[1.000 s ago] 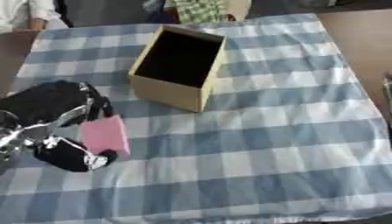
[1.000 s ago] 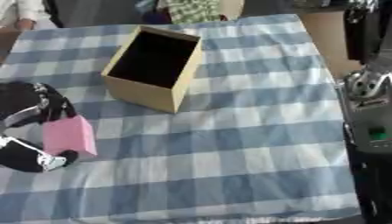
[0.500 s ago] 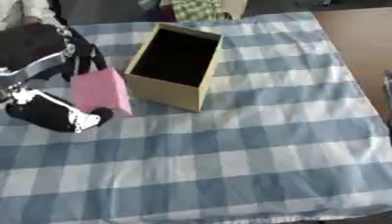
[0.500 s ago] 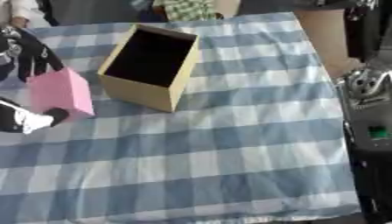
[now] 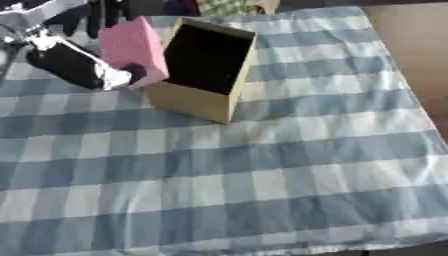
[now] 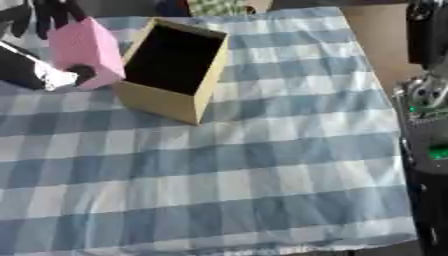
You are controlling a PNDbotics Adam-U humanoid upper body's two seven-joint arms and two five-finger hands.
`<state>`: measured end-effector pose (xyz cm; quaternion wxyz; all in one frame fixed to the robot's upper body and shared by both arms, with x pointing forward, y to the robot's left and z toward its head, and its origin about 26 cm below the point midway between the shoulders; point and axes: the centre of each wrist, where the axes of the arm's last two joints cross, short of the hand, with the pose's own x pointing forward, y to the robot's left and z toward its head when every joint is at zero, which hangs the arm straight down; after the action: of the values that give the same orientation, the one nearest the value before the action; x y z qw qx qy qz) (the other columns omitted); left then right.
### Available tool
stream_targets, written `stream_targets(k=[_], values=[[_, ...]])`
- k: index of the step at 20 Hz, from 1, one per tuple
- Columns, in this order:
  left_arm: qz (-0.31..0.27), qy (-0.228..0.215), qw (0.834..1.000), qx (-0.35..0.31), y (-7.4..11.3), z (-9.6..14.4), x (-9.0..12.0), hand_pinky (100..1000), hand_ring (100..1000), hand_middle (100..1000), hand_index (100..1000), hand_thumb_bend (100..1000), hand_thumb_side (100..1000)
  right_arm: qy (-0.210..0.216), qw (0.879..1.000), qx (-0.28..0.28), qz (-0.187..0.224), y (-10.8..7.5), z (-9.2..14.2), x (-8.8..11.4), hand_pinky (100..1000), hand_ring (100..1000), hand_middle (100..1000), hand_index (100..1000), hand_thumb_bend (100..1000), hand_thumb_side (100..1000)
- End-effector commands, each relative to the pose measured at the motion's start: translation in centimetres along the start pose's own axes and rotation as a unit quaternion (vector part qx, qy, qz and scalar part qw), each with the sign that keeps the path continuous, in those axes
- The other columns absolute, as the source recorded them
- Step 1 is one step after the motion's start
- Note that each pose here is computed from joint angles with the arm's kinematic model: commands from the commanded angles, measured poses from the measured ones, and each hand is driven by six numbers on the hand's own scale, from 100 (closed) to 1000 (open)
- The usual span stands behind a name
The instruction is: Pick up objects on the table and place them in the box.
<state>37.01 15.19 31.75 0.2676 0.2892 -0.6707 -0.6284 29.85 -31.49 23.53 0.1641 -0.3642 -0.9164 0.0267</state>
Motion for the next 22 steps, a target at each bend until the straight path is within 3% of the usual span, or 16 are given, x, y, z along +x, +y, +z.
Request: stream_targets(k=[1, 8, 15, 22], values=[[-0.009, -0.009, 1.000, 0.026, 1.1, -1.3, -1.0, 297, 431, 398, 636, 100, 293, -0.022, 1.000, -0.007, 0.000, -0.4, -1.1, 0.5, 851, 700, 654, 745, 100, 940], [-0.050, -0.012, 0.997, 0.061, 1.3, -4.4, -2.1, 294, 426, 395, 617, 100, 276, -0.032, 0.999, -0.015, -0.012, -0.1, -1.7, 0.8, 852, 700, 652, 744, 100, 941], [-0.101, 0.016, 0.993, 0.064, 0.9, -6.5, -3.2, 305, 423, 390, 606, 100, 252, -0.038, 0.999, -0.018, -0.023, 0.2, -2.1, 1.0, 852, 699, 651, 744, 100, 939], [-0.106, 0.020, 0.992, 0.068, -0.4, -7.6, -3.8, 310, 426, 397, 613, 100, 278, -0.043, 0.998, -0.021, -0.031, 0.4, -2.5, 1.2, 853, 698, 648, 743, 100, 937]])
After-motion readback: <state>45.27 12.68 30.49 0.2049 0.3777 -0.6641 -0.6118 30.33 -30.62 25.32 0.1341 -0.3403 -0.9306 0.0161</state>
